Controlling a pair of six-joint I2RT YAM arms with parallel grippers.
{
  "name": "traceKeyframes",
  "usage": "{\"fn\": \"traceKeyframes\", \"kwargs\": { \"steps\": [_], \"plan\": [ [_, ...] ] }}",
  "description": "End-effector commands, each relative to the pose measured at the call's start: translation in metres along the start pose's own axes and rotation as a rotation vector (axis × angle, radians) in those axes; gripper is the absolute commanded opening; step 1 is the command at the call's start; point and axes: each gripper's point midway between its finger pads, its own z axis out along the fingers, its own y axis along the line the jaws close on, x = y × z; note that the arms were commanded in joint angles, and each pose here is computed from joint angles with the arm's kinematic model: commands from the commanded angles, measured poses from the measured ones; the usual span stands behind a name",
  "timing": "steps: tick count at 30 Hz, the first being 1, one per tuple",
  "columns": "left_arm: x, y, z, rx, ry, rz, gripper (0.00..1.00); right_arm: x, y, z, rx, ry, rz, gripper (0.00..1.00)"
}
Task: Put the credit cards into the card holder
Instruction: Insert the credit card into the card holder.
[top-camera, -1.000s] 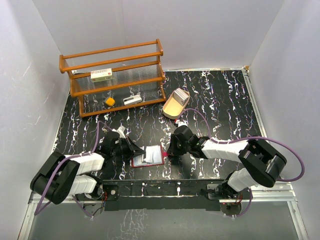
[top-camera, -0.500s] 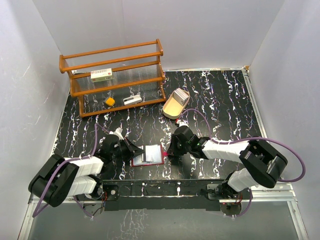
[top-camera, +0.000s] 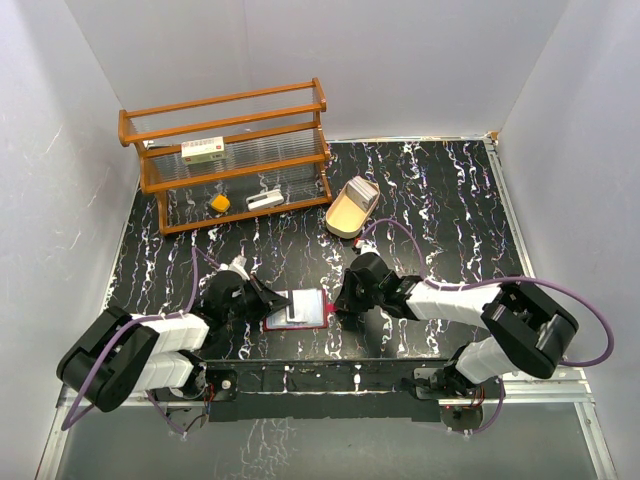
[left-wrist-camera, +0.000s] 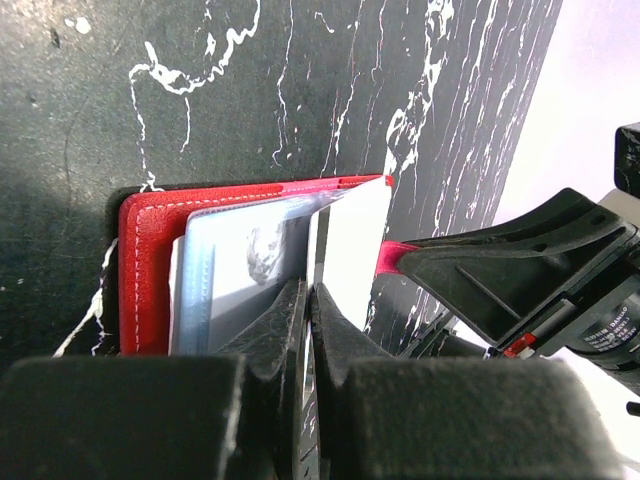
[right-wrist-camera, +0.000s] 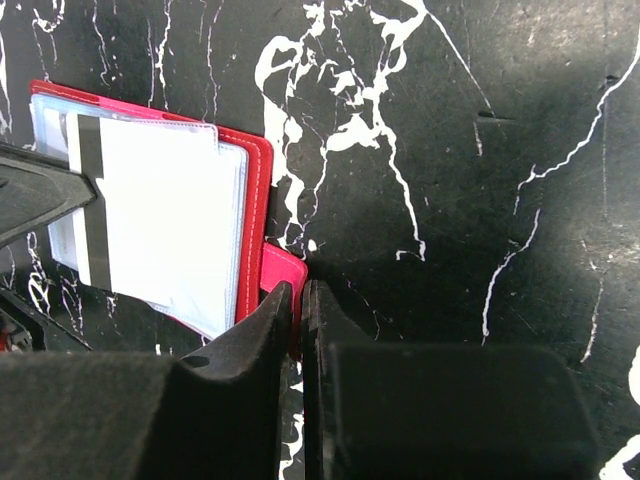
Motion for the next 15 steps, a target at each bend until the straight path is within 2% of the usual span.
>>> {"fn": "traceKeyframes", "kwargs": {
  "steps": [1, 2, 3, 5, 8, 15],
  "plan": [
    [-0.004, 0.003, 0.002, -0.022, -0.029, 0.015, 0.00, -0.014, 0.016, -0.004, -0.062, -0.070, 0.014, 0.00],
    [-0.003, 0.003, 0.001, -0.023, -0.025, 0.019, 0.00, -0.013, 0.015, -0.004, -0.063, -0.069, 0.013, 0.00],
    [-0.003, 0.005, 0.001, -0.039, -0.020, 0.022, 0.05, -0.013, 0.015, -0.004, -0.061, -0.070, 0.013, 0.00],
    [0.000, 0.013, 0.000, -0.112, 0.012, 0.056, 0.23, -0.012, 0.014, -0.004, -0.057, -0.069, 0.012, 0.00],
    [0.000, 0.020, -0.005, -0.195, 0.045, 0.107, 0.40, -0.012, 0.014, -0.004, -0.059, -0.067, 0.003, 0.00],
    [-0.007, 0.007, -0.014, -0.210, 0.041, 0.170, 0.43, -0.011, 0.015, -0.007, -0.078, -0.070, -0.009, 0.00]
  ]
}}
